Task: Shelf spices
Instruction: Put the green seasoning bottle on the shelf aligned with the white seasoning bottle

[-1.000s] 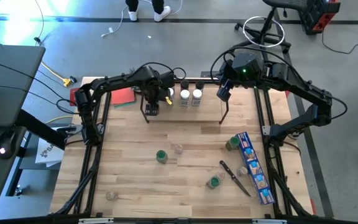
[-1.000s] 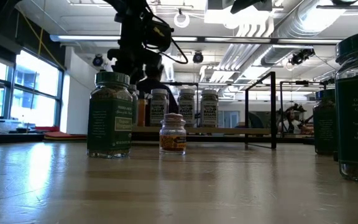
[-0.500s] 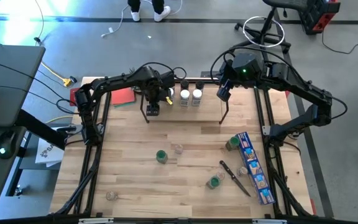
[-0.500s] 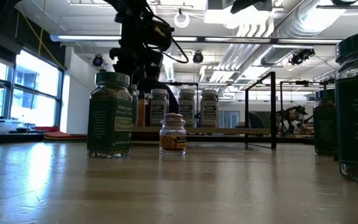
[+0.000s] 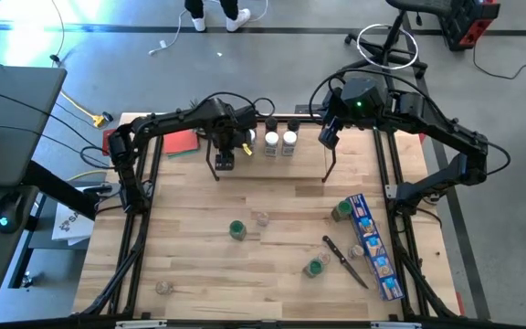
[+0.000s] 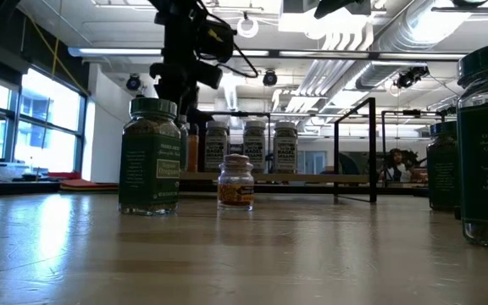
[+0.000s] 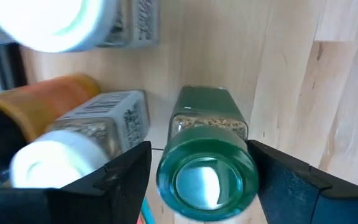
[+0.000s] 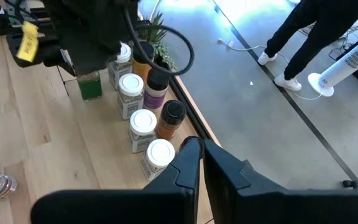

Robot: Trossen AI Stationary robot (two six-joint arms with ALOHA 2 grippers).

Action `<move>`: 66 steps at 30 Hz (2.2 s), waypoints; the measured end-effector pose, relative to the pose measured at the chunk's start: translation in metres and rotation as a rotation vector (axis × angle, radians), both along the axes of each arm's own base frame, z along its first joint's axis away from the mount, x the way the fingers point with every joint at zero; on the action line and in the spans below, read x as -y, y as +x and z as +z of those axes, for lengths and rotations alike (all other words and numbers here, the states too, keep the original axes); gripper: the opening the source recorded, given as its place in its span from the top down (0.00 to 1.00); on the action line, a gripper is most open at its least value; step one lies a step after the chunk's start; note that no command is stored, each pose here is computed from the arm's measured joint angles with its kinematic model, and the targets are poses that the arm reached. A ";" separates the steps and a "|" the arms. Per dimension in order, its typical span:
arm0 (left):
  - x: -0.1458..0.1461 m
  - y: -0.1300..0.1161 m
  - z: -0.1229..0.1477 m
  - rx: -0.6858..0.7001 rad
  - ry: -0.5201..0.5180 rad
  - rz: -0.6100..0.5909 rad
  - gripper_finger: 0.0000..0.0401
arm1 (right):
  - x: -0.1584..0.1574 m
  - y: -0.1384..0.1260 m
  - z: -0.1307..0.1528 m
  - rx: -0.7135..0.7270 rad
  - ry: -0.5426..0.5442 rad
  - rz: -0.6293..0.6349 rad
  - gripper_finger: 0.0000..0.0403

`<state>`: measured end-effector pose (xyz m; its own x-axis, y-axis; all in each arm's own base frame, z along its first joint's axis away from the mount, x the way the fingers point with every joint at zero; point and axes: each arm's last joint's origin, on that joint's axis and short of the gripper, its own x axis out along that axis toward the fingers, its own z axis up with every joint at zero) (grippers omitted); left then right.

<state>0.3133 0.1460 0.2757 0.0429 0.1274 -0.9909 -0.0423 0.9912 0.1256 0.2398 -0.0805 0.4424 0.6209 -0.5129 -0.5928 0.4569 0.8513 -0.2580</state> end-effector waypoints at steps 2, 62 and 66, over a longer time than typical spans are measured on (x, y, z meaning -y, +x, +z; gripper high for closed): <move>0.002 -0.001 0.006 0.025 0.019 0.010 0.36 | 0.000 0.000 0.000 0.002 -0.001 0.000 0.97; 0.138 -0.084 0.121 0.562 0.118 0.359 0.36 | -0.108 -0.004 -0.049 -0.579 0.460 0.548 0.22; 0.149 -0.094 0.125 0.560 0.169 0.323 0.36 | -0.111 0.006 -0.059 -0.626 0.452 0.533 0.20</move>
